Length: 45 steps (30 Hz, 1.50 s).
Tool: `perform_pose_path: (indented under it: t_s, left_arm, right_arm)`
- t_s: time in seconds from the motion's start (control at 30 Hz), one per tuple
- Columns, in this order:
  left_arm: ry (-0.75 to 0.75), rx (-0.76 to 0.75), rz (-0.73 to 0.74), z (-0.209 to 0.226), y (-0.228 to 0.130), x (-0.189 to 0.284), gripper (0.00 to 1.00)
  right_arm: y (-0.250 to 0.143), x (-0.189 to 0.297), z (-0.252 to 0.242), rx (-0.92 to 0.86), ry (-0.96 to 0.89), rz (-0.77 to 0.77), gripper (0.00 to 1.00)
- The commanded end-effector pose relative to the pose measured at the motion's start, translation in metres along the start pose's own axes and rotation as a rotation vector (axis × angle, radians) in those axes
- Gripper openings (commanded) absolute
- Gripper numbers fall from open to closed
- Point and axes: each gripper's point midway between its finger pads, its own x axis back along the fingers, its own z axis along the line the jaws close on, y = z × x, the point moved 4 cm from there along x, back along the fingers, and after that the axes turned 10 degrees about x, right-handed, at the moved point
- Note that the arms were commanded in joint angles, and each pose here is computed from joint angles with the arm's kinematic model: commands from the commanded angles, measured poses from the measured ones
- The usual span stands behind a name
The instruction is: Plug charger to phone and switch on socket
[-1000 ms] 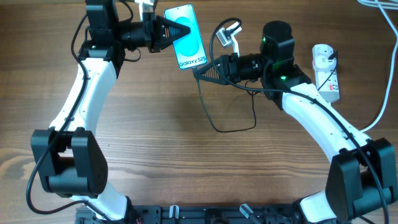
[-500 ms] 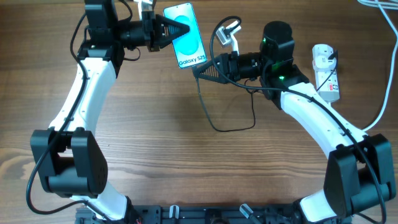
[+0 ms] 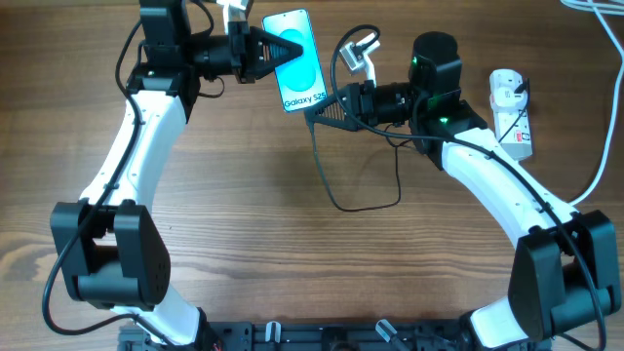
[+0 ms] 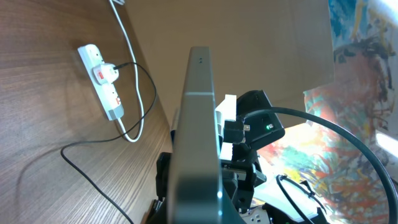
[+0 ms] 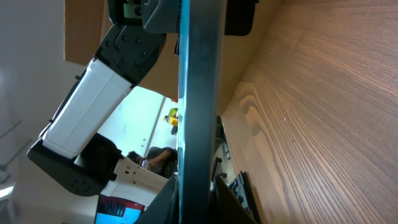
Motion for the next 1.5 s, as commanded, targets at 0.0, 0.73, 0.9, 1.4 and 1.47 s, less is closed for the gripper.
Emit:
perform_pose_path:
  t_s: [0.0,0.73,0.9,1.4,1.47]
  left_arm:
    - [-0.07,0.0,0.141,-0.018,-0.024,-0.006,0.04]
    - [0.598,0.085,-0.112,0.124,-0.037,0.015,0.04]
    - [0.704,0.141,-0.101,0.166,-0.037,0.02,0.04]
    - [0.744,0.305,-0.043,0.261,-0.042,0.013,0.04]
    - [0.746,0.314,-0.039,0.265,-0.043,0.013,0.04]
  right_arm:
    - [0.012,0.006,-0.014,0.012,-0.057,-0.055,0.21]
    - [0.006,0.007,-0.027,0.046,-0.12,-0.056,0.76]
    - [-0.002,0.011,-0.052,-0.002,-0.262,-0.072,0.77]
    - [-0.018,0.019,-0.076,-0.083,-0.421,-0.057,0.77]
    - [-0.019,0.019,-0.078,-0.09,-0.433,-0.058,0.77]
